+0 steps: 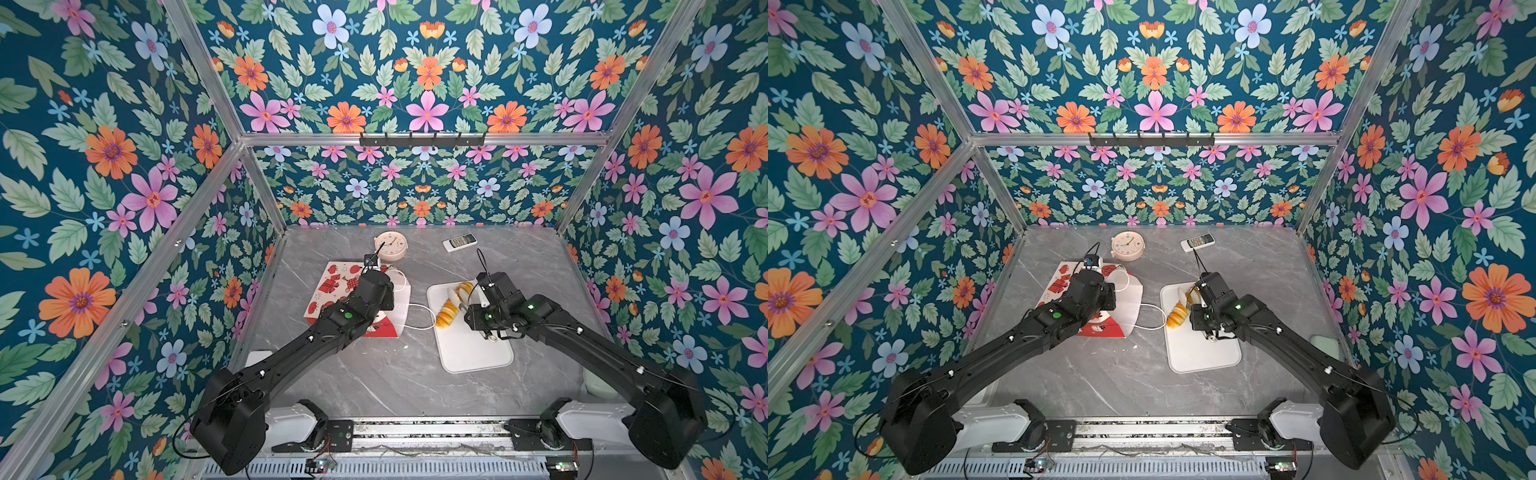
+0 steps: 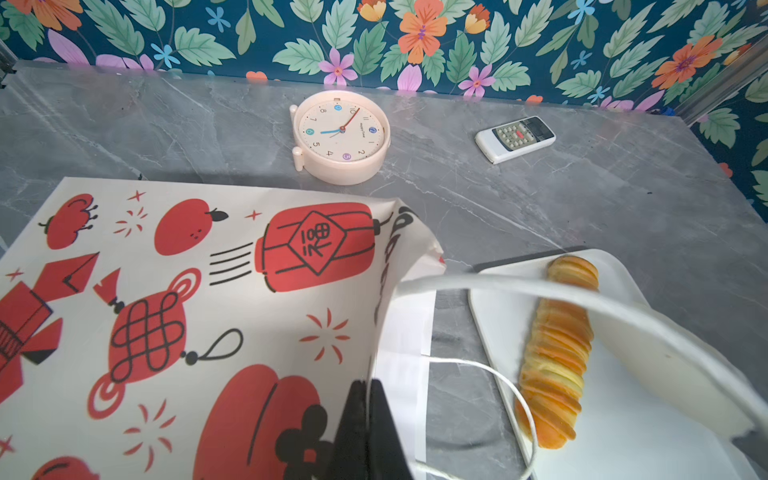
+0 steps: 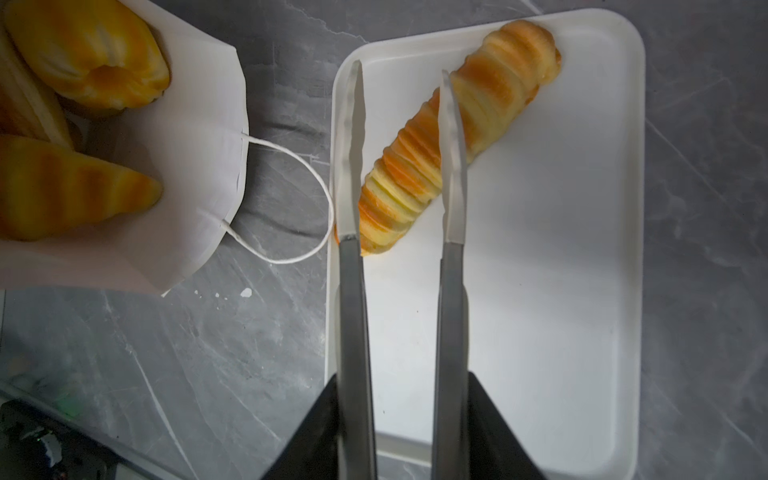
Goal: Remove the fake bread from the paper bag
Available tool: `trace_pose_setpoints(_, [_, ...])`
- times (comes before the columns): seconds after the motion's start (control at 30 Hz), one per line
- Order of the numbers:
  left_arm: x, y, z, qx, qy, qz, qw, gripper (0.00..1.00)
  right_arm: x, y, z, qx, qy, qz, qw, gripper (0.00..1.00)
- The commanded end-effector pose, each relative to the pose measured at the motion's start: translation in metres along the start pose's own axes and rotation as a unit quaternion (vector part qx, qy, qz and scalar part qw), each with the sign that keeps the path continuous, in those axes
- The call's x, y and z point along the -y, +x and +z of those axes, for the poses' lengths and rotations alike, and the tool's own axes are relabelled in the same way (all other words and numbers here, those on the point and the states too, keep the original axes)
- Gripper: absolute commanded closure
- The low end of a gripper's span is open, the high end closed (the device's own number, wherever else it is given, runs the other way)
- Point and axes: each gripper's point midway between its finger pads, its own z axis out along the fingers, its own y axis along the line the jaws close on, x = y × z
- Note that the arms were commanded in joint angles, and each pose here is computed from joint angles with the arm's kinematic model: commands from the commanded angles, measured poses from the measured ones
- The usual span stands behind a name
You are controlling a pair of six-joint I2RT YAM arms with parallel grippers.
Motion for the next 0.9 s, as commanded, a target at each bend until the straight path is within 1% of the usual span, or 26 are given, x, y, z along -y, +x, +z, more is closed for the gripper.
trace_pose_setpoints(0.0, [-0.004, -0.002, -0.003, 0.006, -0.006, 0.001, 1.0, 1.0, -0.007, -0.021, 0.016, 0.02, -0.007, -0.008, 1.0, 0.58])
trace_pose_setpoints(0.1, [-0.005, -0.002, -0.005, 0.008, -0.006, 0.0, 1.0, 1.0, 0.003, -0.017, 0.032, 0.006, 0.014, -0.003, 1.0, 0.58])
trace_pose_setpoints(0.2, [-0.006, 0.0, -0.006, 0.007, -0.007, 0.0, 1.0, 1.0, 0.017, -0.007, 0.038, -0.007, 0.035, 0.005, 0.999, 0.58])
trace_pose_setpoints(0.33, [-0.005, 0.0, -0.004, 0.005, -0.005, 0.0, 1.0, 1.0, 0.036, 0.008, 0.032, -0.012, 0.065, 0.023, 0.998, 0.58])
trace_pose_setpoints(0.43, [-0.004, 0.001, -0.002, 0.004, -0.004, 0.001, 1.0, 1.0, 0.044, 0.014, 0.023, -0.002, 0.077, 0.033, 0.996, 0.58])
trace_pose_setpoints(0.5, [-0.003, 0.001, -0.001, 0.004, -0.003, 0.001, 1.0, 1.0, 0.039, 0.011, 0.016, 0.019, 0.057, 0.033, 0.998, 0.57])
trace_pose_setpoints(0.57, [-0.003, 0.001, -0.001, 0.003, -0.002, 0.002, 1.0, 1.0, 0.025, 0.001, 0.005, 0.058, 0.01, 0.027, 0.998, 0.57])
trace_pose_setpoints(0.63, [-0.003, 0.001, -0.001, 0.003, -0.003, 0.002, 1.0, 1.0, 0.012, -0.005, -0.009, 0.081, -0.028, 0.018, 0.996, 0.56])
trace_pose_setpoints(0.73, [-0.002, 0.0, -0.002, 0.004, -0.001, 0.001, 1.0, 1.0, 0.004, 0.001, -0.024, 0.074, -0.05, 0.01, 0.996, 0.56])
trace_pose_setpoints(0.87, [-0.003, -0.004, -0.003, 0.009, -0.002, 0.001, 1.0, 1.0, 0.011, 0.036, -0.03, 0.031, -0.046, 0.006, 0.998, 0.56])
